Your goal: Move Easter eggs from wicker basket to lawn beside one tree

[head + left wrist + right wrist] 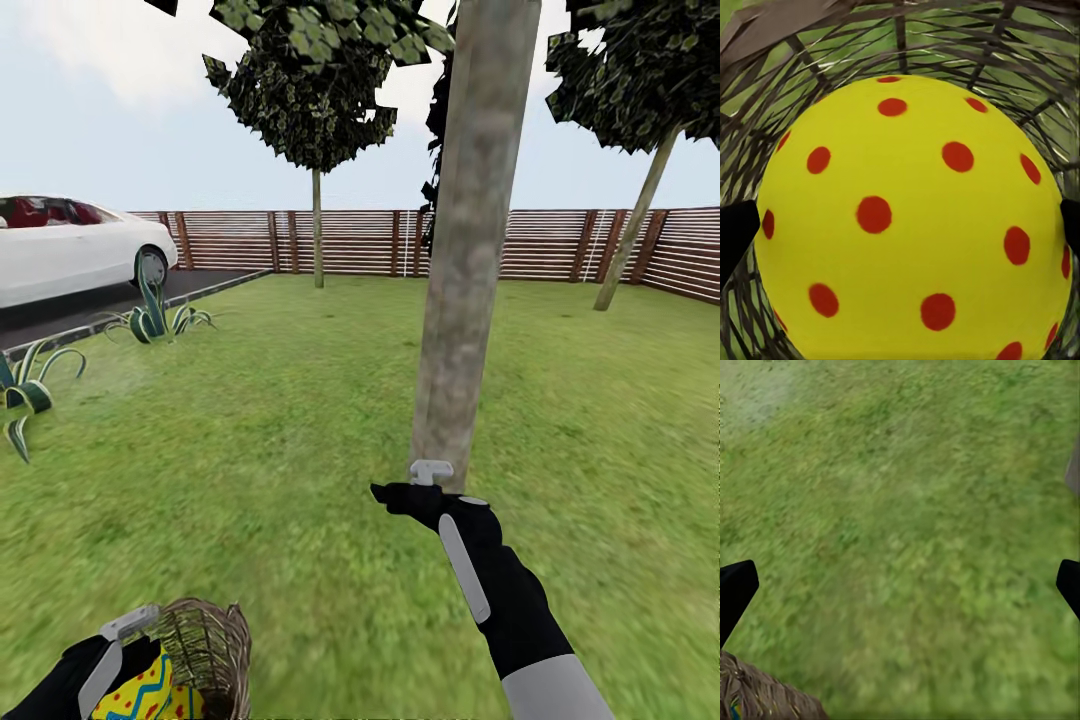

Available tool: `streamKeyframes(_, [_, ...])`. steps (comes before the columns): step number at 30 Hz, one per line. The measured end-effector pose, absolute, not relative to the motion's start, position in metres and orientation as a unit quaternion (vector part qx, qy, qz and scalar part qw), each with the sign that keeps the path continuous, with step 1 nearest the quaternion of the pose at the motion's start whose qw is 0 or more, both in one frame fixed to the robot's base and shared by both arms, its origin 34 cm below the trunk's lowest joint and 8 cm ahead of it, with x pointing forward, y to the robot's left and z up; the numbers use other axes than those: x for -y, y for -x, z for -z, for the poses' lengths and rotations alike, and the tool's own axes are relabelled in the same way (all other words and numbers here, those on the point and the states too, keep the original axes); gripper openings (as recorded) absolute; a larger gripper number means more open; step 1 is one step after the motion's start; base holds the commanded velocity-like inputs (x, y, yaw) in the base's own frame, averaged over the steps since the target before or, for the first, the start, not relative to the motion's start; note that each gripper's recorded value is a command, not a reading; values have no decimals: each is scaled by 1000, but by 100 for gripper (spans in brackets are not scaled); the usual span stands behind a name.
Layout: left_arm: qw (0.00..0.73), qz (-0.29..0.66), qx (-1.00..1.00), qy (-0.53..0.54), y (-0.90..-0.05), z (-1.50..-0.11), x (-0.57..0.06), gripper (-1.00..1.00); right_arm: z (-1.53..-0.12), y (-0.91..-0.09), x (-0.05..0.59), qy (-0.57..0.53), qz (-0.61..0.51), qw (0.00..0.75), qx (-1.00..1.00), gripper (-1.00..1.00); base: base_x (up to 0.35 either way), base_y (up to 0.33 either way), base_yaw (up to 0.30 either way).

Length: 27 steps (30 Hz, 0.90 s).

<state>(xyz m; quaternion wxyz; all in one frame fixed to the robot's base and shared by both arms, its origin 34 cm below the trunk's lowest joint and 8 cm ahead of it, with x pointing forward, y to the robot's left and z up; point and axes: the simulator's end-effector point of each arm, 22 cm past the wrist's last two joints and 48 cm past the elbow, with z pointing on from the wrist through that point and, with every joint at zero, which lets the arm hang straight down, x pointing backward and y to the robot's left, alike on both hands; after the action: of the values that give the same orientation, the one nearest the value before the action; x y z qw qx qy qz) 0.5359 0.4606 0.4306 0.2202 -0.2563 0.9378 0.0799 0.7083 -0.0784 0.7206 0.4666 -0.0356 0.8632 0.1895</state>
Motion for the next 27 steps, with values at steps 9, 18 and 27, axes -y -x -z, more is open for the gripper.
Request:
streamKeyframes(9, [250, -79, -931, 253, -561, -469, -464, -100, -739, -712, 78, 36, -189, 467, -863, 100, -13, -10, 0])
streamKeyframes(18, [251, -79, -931, 252, -565, -488, -464, -100, -758, -715, 78, 36, -190, 466, -863, 100, -25, 0, 0])
streamKeyframes(27, [251, -79, -931, 252, -568, -506, -464, -100, -775, -717, 78, 36, -190, 466, -863, 100, -62, 0, 0])
